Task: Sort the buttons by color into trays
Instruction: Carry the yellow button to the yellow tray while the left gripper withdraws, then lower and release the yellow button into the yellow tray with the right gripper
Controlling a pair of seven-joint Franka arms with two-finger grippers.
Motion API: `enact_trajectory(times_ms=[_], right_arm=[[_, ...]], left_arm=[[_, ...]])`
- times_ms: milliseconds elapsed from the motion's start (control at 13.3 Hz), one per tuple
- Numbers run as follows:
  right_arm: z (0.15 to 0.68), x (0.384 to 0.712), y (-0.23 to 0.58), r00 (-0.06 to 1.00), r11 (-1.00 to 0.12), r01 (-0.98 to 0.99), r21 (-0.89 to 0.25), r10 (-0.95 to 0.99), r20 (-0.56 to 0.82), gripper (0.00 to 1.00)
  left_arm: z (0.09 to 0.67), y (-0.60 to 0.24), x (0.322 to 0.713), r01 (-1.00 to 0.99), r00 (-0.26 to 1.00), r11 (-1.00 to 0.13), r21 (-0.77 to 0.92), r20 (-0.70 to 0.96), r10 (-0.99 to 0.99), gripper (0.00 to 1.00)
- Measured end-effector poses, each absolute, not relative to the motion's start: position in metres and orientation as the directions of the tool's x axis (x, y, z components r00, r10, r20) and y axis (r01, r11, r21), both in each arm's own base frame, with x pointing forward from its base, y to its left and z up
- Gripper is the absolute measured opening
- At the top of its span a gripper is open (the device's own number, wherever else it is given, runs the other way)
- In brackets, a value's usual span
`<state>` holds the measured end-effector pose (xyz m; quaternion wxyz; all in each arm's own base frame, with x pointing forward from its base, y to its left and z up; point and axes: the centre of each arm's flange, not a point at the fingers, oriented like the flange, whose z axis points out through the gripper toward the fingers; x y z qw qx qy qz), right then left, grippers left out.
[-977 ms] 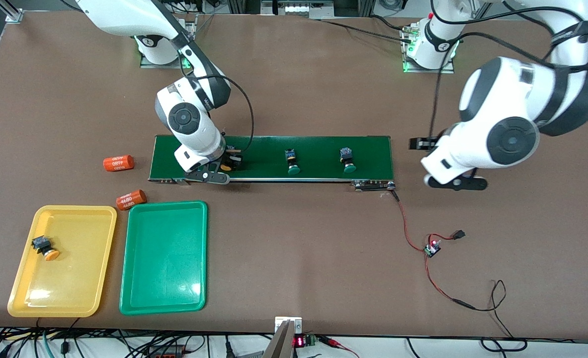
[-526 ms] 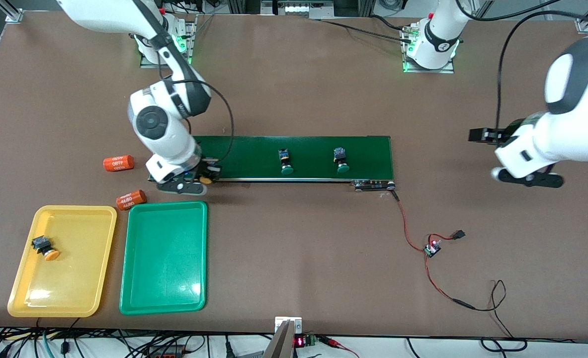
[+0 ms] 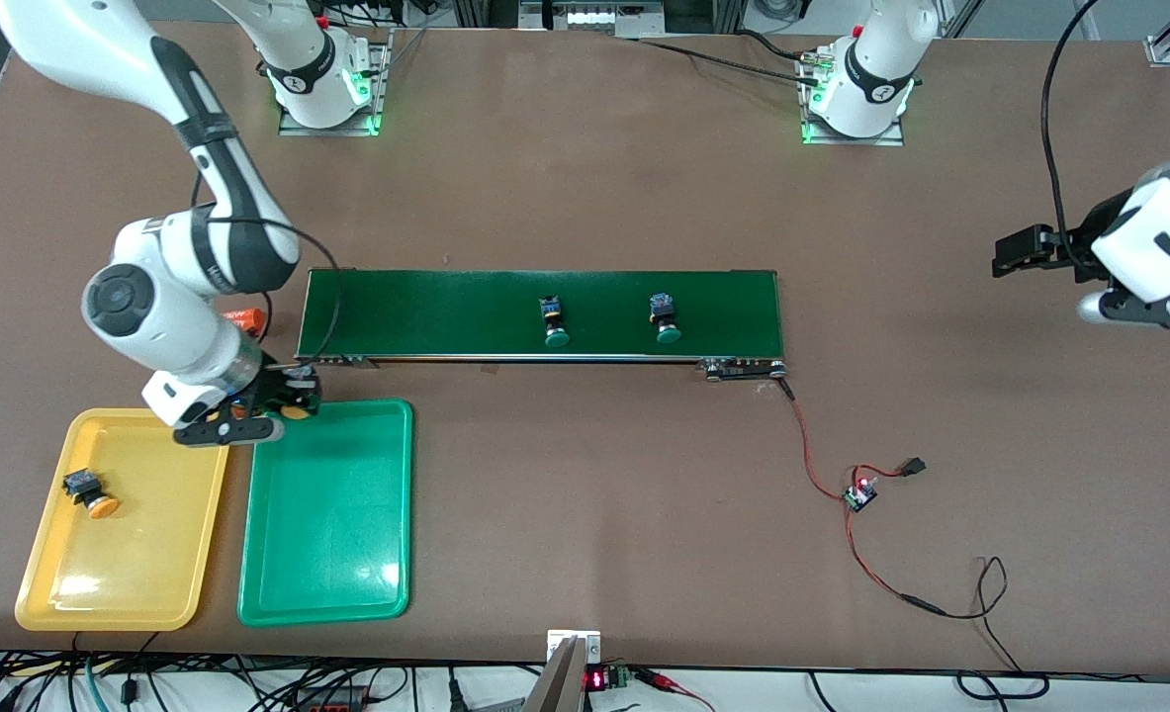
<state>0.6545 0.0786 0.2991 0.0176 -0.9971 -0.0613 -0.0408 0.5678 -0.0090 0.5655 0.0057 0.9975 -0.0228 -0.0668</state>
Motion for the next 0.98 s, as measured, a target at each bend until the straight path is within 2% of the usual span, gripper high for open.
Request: enact_trajectory(times_ms=[376,677,977], right_arm=[[0.276,0.675,-0.020,0.954,-0.956,0.292,-0.013,0.290,0.081,0.41],[0.247,0.679,-0.099,0.940,-0.942,0.337,0.003,0.336,0.060,0.41],[0.220,0.693,-0.139,0.921,-0.926,0.374,0.038,0.376,0.099,0.41]], left_arm=[[0.584,-0.013,0.554,-0.055,0.995,-0.998,-0.001,-0.085,-0.055,1.00],[0.588,-0.009,0.554,-0.061,0.995,-0.997,-0.046,-0.082,-0.057,1.00],[0.588,0.000,0.554,-0.040,0.996,-0.999,-0.027,-0.086,-0.038,1.00]])
